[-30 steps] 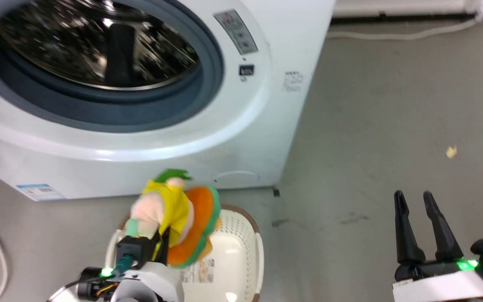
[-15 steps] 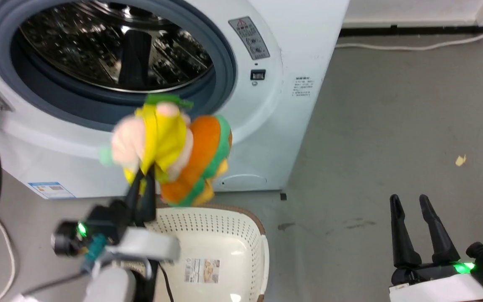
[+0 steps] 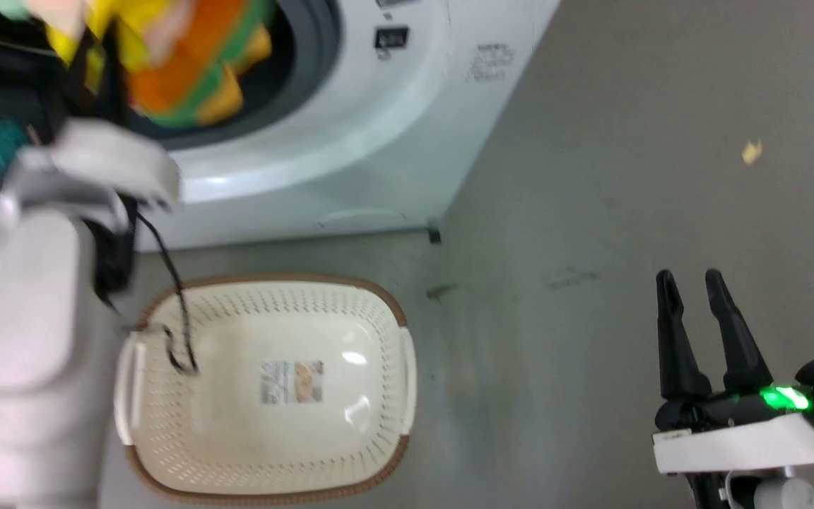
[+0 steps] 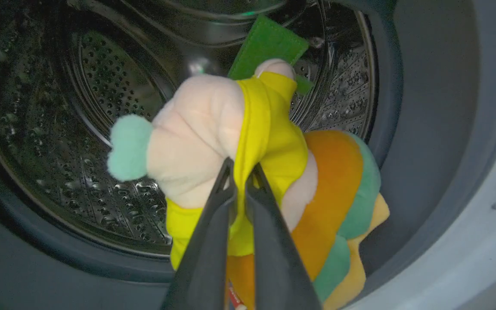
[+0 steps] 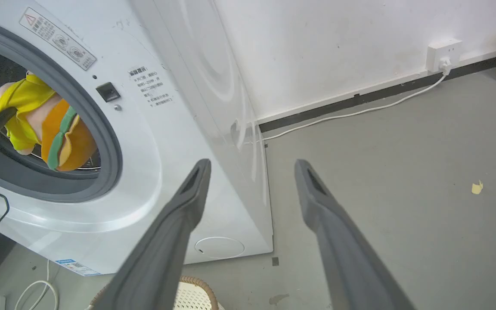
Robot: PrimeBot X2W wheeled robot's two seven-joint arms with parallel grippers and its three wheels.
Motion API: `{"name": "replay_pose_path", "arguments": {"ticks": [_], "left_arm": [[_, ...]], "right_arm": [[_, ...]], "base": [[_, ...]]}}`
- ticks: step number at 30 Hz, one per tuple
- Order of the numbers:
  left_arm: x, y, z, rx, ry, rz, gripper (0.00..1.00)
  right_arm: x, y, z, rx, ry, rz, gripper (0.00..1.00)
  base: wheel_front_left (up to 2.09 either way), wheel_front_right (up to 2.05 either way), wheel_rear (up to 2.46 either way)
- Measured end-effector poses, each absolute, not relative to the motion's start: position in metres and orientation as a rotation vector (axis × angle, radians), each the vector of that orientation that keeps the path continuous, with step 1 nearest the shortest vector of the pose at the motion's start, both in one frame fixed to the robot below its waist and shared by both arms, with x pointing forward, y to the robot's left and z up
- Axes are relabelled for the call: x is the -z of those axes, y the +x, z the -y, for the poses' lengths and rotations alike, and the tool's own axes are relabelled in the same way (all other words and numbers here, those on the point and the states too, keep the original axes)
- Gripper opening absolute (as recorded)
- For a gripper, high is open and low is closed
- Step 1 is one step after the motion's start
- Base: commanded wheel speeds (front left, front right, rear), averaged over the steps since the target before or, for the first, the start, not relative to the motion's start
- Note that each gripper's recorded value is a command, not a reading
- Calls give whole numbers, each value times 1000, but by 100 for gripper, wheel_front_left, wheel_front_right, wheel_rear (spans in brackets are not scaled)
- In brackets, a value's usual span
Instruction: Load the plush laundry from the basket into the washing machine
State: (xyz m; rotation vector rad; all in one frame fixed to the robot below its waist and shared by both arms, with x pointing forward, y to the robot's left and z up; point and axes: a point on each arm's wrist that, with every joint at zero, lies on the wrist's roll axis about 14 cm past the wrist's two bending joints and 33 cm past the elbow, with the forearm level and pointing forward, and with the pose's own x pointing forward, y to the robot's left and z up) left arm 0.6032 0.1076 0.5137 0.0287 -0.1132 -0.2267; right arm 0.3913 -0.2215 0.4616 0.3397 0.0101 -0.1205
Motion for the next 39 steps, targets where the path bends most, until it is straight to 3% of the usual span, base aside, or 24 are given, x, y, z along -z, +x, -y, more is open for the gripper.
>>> {"name": "replay_pose_path", "arguments": {"ticks": [13,19,26,27,28,29,39], "left_arm": [[-452,723,-111,212,126,-82,0],[-414,744,-106,222,178,-182,0],[-372,737,-109,228,201,-285,0],[-372,737,-110,226,202,-283,22],[-373,735,-111,226,203,-280,96],[-376,734,-110,228,201,-270,100],[-431,697,-92,269,97,-98,100]], "right_arm": [[-411,401,244,213,345,-135,100],[-395,395,252,249,331,-184,100],[-391,398,251,245,329,-193,100],[-391,399,250,242,331,-191,100],[-393,400,249,238,332,-185,100],[-396,402,249,235,332,-176,100],[-436,404,252,209,293,-64,100]], "base": [[0,0,0],[0,0,0],[0,0,0],[0,0,0],[0,0,0],[0,0,0],[0,0,0]]}}
